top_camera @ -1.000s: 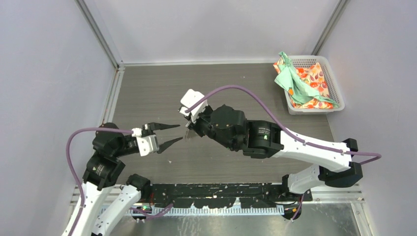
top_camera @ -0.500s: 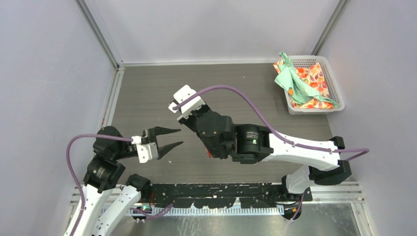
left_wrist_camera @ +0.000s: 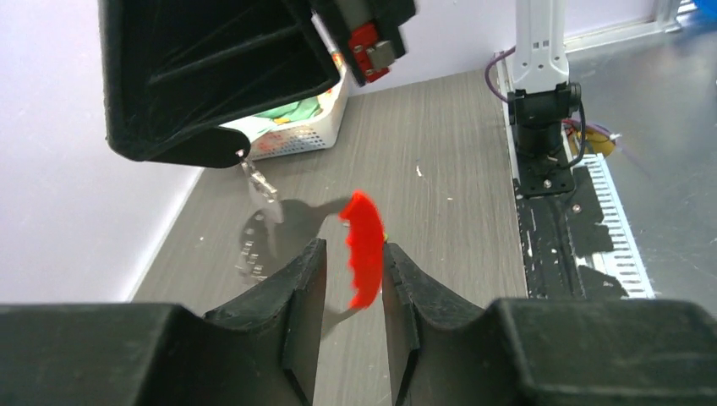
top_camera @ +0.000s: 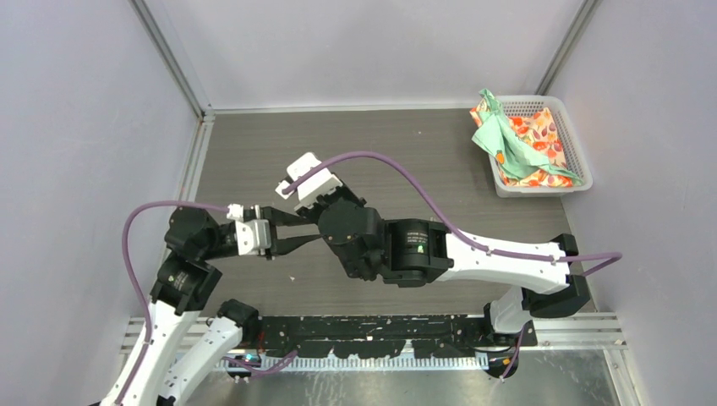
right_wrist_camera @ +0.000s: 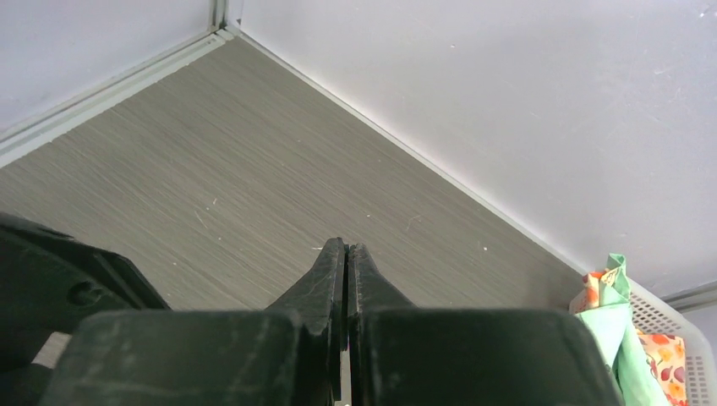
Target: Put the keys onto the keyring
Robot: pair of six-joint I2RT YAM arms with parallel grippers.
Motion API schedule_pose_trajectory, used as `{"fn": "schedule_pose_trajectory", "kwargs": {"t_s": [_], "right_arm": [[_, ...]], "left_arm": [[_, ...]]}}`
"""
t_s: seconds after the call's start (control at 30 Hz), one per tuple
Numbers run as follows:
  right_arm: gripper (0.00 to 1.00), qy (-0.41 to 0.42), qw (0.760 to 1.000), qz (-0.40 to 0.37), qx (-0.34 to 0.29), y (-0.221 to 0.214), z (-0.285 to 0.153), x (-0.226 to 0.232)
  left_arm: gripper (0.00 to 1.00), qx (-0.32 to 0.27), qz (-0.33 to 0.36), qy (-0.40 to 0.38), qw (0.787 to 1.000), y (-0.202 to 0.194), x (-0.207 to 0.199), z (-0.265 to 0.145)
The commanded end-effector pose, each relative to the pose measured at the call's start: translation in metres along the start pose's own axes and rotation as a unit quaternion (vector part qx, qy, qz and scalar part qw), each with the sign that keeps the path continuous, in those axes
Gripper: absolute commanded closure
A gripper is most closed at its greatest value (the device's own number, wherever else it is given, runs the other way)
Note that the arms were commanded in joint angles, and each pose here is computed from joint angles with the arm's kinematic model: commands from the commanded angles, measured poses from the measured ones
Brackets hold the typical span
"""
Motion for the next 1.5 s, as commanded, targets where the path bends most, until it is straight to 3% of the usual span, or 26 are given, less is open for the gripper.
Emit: {"fn": "schedule_pose_trajectory", "kwargs": {"t_s": [0.0,0.17,0.33,0.4,0.5,0.6,0.67,0.87,1.0,1.17,1.47], "right_arm": [[0.99,-0.022,0.997,0.074,-0.020,0.022,-0.010,-0.027],[0.99,-0.029,0.997,0.076,-0.014,0.024,-0.009,-0.024],[0.99,-0.037,0.997,0.068,-0.008,0.024,-0.009,-0.021],[0.99,-0.037,0.997,0.065,-0.007,0.024,-0.010,-0.018],[0.99,-0.035,0.997,0.061,-0.008,0.025,-0.010,-0.015],[0.99,-0.037,0.998,0.054,-0.008,0.027,-0.010,-0.013],[0.99,-0.038,0.998,0.052,-0.008,0.027,-0.010,-0.012],[0.99,-0.031,0.998,0.053,-0.014,0.030,-0.011,-0.009],[0.99,-0.014,0.998,0.053,-0.021,0.033,-0.013,-0.003],[0.99,-0.002,0.998,0.057,-0.025,0.033,-0.016,-0.002],[0.99,0.004,0.999,0.049,-0.024,0.032,-0.017,0.003]], "left_arm": [[0.69,-0.028,-0.032,-0.005,0.999,0.022,0.005,0.007],[0.69,-0.017,-0.102,-0.070,0.992,0.021,-0.007,0.012],[0.67,-0.011,-0.102,-0.100,0.990,0.017,-0.015,0.010],[0.59,-0.016,-0.081,-0.052,0.995,0.017,-0.004,0.011],[0.56,-0.024,-0.062,0.041,0.997,0.018,0.020,0.010],[0.44,-0.023,-0.056,0.080,0.995,0.015,0.029,0.007],[0.43,-0.018,-0.046,0.103,0.993,0.012,0.033,0.004],[0.21,0.003,-0.052,0.064,0.997,-0.002,0.019,0.003],[0.13,0.007,-0.074,0.048,0.996,-0.004,0.016,0.006],[0.13,0.001,-0.094,0.017,0.995,0.003,0.011,0.009],[0.33,-0.019,-0.085,0.020,0.996,0.016,0.011,0.009]]}}
Point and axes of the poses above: each gripper's point midway between its finger pads, its own z axis out along the fingers, its own x axis along the line the jaws close on, y = z × x, the point moved 5 cm from there along -z, back along the fingers, and after that the axes turned 13 degrees about -z, right-handed, at the moved point
